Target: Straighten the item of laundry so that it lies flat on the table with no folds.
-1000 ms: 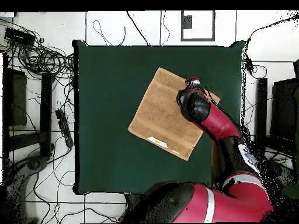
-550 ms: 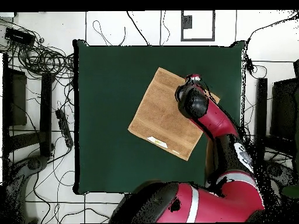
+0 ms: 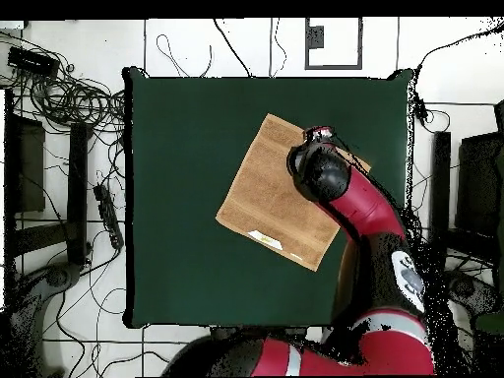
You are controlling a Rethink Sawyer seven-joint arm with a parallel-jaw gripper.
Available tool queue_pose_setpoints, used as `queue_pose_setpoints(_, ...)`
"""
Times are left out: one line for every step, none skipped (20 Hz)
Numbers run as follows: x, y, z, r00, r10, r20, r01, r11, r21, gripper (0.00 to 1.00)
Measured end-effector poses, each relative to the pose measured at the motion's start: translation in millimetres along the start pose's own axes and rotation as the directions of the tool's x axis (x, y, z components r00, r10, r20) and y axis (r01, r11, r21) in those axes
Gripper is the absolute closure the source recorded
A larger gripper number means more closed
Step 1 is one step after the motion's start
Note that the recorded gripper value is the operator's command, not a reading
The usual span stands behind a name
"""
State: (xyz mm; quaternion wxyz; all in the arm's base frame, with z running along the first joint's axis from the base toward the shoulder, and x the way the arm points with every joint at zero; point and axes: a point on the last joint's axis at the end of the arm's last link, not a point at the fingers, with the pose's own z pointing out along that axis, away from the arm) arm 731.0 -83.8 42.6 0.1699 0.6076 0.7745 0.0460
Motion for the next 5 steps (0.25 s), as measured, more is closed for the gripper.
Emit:
queue_pose_setpoints(1, 2, -13, 1.0, -0.002, -0.019, 0.002, 1.0, 0.011, 1.0)
queue_pose_setpoints(1, 3, -24, 0.999, -0.002, -0.034, 0.003, 1.0, 0.019, 1.0)
queue_pose_setpoints(1, 5, -35, 0.999, -0.003, -0.05, 0.004, 1.0, 0.027, 1.0)
queue_pose_setpoints(1, 6, -47, 0.998, -0.004, -0.065, 0.006, 0.999, 0.035, 1.0)
queue_pose_setpoints(1, 8, -56, 0.997, -0.004, -0.076, 0.007, 0.999, 0.042, 1.0)
